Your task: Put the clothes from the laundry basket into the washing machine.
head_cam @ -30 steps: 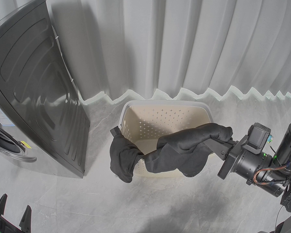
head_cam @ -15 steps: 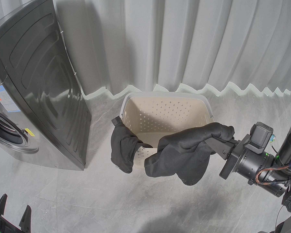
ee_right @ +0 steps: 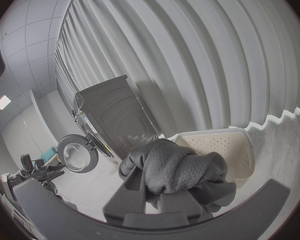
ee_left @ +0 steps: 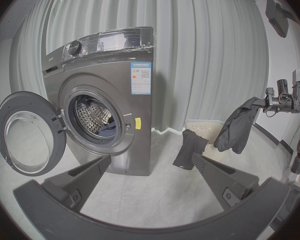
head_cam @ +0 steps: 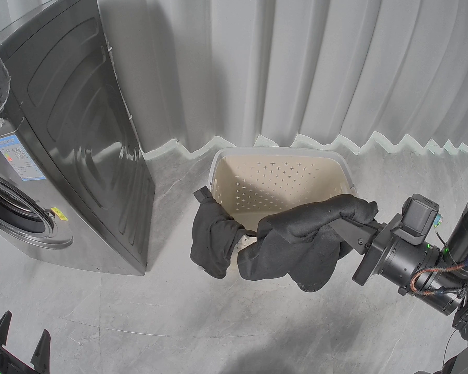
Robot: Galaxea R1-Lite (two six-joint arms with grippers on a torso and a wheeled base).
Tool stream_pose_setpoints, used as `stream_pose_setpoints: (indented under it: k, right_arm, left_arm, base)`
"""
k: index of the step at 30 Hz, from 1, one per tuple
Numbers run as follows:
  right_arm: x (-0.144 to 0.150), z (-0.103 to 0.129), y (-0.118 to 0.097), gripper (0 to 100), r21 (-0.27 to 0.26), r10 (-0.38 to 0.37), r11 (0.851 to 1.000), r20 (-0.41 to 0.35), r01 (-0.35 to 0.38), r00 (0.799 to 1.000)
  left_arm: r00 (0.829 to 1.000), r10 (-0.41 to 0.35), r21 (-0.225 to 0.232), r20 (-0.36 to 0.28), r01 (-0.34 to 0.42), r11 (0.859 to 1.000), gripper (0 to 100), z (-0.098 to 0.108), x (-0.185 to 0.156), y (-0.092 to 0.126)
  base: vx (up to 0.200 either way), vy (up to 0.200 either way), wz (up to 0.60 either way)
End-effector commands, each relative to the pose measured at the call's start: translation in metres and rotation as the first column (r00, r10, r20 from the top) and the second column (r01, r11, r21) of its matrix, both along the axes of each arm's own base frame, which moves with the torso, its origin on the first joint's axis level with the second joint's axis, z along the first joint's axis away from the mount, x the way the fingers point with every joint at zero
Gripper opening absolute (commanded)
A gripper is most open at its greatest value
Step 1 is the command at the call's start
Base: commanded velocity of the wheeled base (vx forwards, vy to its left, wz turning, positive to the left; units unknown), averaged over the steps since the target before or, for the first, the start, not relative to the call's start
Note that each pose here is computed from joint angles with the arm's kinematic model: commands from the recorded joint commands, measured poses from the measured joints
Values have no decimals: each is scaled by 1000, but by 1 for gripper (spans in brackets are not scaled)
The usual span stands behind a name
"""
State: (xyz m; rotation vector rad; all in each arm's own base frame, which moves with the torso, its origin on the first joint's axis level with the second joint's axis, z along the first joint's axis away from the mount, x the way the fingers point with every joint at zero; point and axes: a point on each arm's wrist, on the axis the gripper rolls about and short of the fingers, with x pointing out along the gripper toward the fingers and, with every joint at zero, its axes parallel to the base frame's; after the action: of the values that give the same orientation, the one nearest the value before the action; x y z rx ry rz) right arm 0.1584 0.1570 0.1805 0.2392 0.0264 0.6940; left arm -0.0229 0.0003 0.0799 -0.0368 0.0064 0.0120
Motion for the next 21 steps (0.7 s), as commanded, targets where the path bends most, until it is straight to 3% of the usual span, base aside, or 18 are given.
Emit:
stream_pose_setpoints:
  k: [1, 21]
  right_arm:
    - [1, 1, 1, 0, 4, 1, 1000, 4, -1, 1000]
    - [0, 4, 2, 0, 18, 22, 1000, 22, -22, 1000]
  left_arm:
    - [1000, 0, 2, 0, 0, 1000, 100, -5, 0, 0]
    - [1000, 0, 0, 0, 0, 1000, 100, -5, 0, 0]
  base:
    - [0, 200, 0]
    - [0, 200, 0]
